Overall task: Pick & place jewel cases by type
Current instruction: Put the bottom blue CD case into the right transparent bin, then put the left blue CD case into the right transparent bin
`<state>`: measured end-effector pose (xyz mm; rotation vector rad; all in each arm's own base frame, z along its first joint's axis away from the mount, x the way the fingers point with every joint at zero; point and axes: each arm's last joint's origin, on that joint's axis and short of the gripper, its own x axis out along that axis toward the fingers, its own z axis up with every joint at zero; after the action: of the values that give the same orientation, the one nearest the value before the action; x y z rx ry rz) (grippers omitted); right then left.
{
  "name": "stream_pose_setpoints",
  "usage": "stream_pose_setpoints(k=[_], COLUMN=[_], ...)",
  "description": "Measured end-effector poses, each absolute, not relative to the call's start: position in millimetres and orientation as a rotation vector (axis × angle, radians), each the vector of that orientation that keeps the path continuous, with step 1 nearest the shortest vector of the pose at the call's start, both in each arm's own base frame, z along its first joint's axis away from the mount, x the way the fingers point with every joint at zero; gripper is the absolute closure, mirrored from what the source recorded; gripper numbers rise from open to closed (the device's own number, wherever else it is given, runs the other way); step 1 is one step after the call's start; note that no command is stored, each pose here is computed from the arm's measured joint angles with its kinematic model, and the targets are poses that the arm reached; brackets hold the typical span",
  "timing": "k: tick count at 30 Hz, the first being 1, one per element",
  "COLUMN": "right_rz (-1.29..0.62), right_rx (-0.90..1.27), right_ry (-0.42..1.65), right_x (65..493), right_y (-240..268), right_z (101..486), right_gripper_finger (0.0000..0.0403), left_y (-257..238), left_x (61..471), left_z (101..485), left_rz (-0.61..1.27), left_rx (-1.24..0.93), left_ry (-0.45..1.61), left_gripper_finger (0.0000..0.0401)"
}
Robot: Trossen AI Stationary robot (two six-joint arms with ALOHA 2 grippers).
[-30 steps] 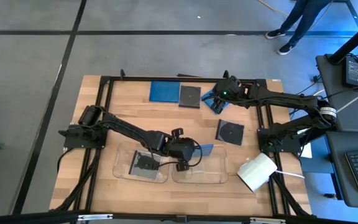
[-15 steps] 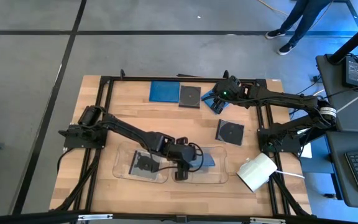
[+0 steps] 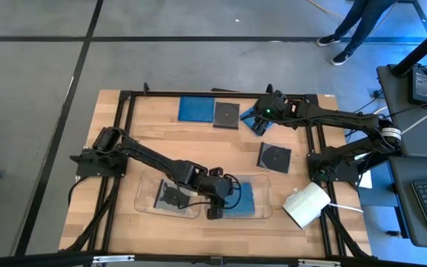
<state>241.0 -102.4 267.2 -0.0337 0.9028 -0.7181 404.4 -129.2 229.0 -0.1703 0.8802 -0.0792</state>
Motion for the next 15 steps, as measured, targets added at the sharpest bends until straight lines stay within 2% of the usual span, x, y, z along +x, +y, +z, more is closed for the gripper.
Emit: stream_pose_setpoints(k=[9, 15], right_rz=[-0.719, -0.702], right_rx=[-0.030, -0.021], right_ry=[0.901, 0.900], right_x=[241, 241], right_y=[-102, -102], right_z=[267, 267], right_gripper_finger=[0.0204, 0.0204], left_y=[-127, -101], left_x=[404, 397], left_z=[232, 246], left_rz=[-0.104, -0.060], left_rx=[-0.188, -0.168], left_ry=[0.882, 0.918], left_gripper_finger=[0.0243, 0.0244])
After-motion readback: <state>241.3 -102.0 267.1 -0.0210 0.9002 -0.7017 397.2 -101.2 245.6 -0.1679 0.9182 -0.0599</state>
